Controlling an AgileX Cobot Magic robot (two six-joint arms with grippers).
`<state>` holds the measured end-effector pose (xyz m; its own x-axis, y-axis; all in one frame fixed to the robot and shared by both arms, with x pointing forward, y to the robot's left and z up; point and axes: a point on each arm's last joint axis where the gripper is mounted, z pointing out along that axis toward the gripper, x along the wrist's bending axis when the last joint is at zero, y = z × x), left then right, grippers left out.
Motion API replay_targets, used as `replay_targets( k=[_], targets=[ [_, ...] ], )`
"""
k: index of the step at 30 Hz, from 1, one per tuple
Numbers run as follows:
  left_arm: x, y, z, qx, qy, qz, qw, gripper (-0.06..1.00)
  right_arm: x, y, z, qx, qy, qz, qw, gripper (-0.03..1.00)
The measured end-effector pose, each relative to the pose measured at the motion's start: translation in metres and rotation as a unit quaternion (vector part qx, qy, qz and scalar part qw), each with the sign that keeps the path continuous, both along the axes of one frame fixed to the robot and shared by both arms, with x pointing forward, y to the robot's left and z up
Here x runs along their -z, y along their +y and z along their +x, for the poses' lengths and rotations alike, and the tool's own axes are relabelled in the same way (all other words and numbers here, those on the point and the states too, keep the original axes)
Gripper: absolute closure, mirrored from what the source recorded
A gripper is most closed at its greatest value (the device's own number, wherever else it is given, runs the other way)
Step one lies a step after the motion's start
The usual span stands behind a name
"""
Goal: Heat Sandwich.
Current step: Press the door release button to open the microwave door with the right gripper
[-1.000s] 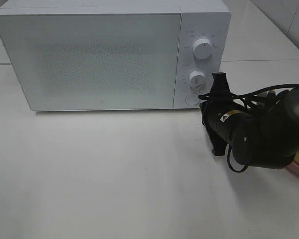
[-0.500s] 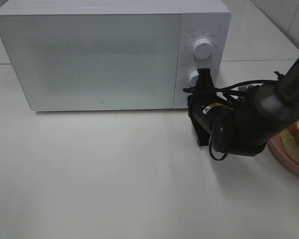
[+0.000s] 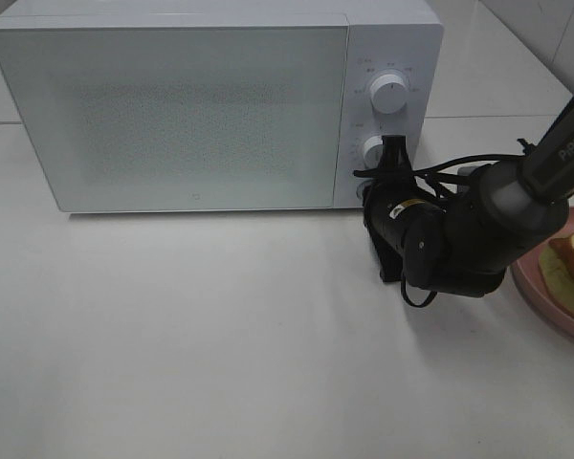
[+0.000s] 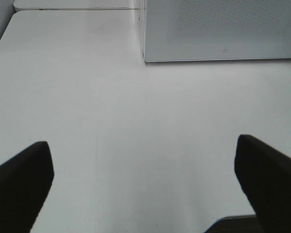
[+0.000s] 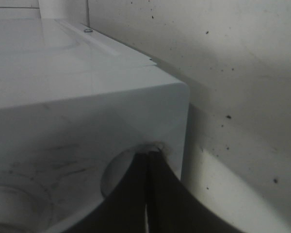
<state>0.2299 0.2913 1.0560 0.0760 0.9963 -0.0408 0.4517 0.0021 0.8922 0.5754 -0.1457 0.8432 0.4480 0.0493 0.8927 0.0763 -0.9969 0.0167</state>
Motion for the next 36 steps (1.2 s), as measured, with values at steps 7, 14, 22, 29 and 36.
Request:
replay_targets(
  k=[7, 14, 22, 29, 36],
  targets=[
    [0.0, 0.0, 0.0, 0.0, 0.0, 0.0, 1.0, -0.01, -0.002, 0.0, 0.001, 0.003, -0.005, 0.002, 1.0, 0.96],
    [0.0, 0.0, 0.0, 0.0, 0.0, 0.0, 1.0, -0.01, -0.003, -0.001, 0.0, 0.008, -0.006, 0.004, 1.0, 0.96],
    [0.0, 0.0, 0.0, 0.0, 0.0, 0.0, 1.0, -0.01, -0.002, 0.004, 0.011, 0.022, -0.014, 0.01, 1.0, 0.96],
    [0.0, 0.0, 0.0, 0.0, 0.0, 0.0, 1.0, -0.01, 0.0, 0.006, 0.014, 0.021, -0.015, -0.006, 1.0, 0.96],
    [0.0, 0.0, 0.0, 0.0, 0.0, 0.0, 1.0, -0.01, 0.001, 0.007, 0.015, 0.015, -0.003, -0.007, 1.0, 0.96]
  ],
)
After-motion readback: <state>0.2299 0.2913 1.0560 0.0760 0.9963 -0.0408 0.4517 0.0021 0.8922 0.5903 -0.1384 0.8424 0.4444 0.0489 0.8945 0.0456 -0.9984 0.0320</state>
